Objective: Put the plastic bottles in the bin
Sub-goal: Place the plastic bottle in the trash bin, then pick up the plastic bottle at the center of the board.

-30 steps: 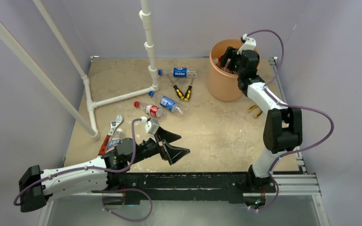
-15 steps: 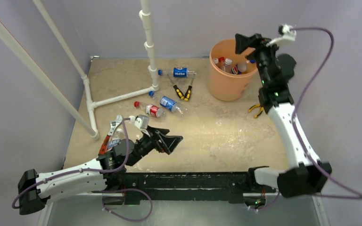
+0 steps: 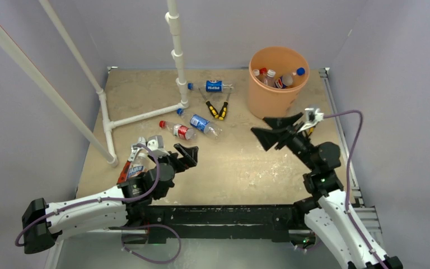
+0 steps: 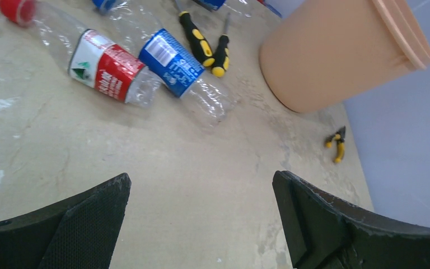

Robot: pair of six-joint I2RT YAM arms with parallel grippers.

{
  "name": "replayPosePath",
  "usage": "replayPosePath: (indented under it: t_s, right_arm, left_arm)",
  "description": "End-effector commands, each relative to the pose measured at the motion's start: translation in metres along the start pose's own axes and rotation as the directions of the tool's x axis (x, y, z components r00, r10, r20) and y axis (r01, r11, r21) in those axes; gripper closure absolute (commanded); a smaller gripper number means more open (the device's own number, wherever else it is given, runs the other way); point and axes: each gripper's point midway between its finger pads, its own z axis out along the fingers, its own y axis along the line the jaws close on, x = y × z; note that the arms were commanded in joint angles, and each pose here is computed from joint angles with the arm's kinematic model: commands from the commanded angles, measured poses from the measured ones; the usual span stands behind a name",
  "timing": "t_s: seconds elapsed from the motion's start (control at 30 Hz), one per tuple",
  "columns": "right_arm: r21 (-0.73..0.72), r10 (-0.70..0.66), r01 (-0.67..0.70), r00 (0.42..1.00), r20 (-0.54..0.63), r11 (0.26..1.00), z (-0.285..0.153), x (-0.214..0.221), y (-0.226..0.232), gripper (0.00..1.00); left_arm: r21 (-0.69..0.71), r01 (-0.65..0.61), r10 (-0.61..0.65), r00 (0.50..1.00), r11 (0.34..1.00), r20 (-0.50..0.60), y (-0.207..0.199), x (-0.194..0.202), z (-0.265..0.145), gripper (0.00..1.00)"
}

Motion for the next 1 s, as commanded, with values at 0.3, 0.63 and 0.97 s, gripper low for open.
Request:
replayPosePath:
  t_s: [0.3,0.63,0.97]
  right_arm:
    - [0.075,0.219,-0.208,0.955,-0.199,0.975,-0.049,0.128,-0.027,0.15]
    - [0.104,0.224,-0.205,0.947,-0.231,0.973,-0.061,0.149,-0.036,0.15]
    - [0.087,0.2,-0.184,0.951,-0.238,0.979,-0.06,0.149,-0.035,0.15]
  left_arm:
    - [-0.207,-0.044,0.034,0.998,0.977,-0.054,0.003,-0.026,0.066,0.01]
    - [-0.412,0.173,-0.215,0.975,0.895,-0.057,0.065,-0.014,0.117,0.03]
    - [-0.557,0.318,-0.355,0.934,0.767,0.044,0.099,-0.031,0.14,0.03]
